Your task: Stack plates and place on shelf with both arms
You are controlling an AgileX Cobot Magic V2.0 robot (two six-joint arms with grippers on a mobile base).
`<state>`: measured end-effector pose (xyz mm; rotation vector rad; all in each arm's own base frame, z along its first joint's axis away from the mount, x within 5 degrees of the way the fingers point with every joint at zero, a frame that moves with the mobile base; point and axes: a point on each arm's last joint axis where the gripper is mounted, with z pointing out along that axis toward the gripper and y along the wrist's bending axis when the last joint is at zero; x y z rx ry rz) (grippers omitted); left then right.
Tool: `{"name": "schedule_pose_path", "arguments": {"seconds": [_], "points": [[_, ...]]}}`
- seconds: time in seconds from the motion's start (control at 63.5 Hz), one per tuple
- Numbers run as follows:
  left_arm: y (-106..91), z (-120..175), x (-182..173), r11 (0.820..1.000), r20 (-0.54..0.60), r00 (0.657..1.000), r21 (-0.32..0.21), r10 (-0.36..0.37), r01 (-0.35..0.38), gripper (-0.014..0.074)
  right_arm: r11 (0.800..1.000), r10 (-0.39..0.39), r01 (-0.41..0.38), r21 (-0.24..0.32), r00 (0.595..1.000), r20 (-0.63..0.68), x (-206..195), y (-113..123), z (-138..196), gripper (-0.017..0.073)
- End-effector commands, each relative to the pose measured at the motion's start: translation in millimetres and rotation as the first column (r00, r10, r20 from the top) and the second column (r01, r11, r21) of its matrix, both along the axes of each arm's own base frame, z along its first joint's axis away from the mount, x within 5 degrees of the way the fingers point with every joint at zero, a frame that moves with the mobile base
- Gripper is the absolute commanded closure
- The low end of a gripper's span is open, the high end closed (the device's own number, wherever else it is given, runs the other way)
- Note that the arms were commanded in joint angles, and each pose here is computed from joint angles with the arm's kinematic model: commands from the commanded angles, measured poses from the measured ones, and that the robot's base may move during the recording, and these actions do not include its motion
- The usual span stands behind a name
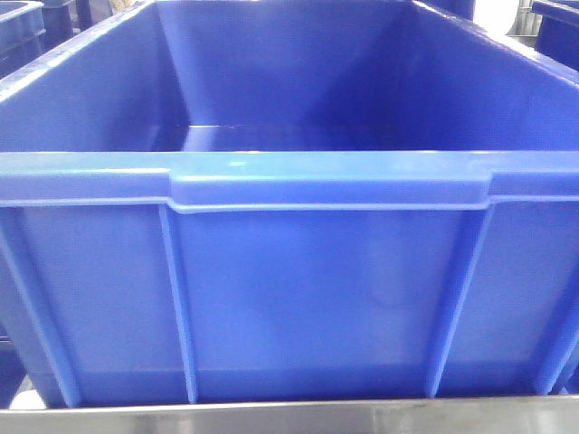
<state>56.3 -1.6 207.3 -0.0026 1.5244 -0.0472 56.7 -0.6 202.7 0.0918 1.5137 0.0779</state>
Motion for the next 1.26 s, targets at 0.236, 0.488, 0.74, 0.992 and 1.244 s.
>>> {"name": "schedule_pose_path", "arguments": {"seconds": [0.236,0.488,0.74,0.992,1.244], "points": [[0.8,-3.2,-0.7,1.000,0.039,0.999,-0.014,0.012,-0.012,0.0510,1.000,-0.021,0.021,-0.005,0.993,0.120,-3.6,-1.6,14.1,0.0502],[0.8,-3.2,-0.7,1.000,0.039,0.999,-0.014,0.012,-0.012,0.0510,1.000,-0.021,0.021,-0.005,0.993,0.120,-3.6,-1.6,14.1,0.0502],[0.8,-3.2,-0.7,1.000,0.039,0.999,-0.014,0.012,-0.012,0.0510,1.000,-0.021,0.021,-0.005,0.993,0.120,-3.6,-1.6,14.1,0.0502],[0.8,-3.2,-0.7,1.000,0.039,0.999,-0.014,0.012,-0.012,0.0510,1.000,-0.021,0.021,-0.005,0.993,0.120,-3.6,-1.6,14.1,0.0502],[0.8,-3.2,-0.7,1.000,0.039,0.999,-0.014,0.012,-0.012,0.0510,1.000,-0.021,0.021,-0.005,0.993,0.120,-3.6,-1.6,14.1,0.0502]]}}
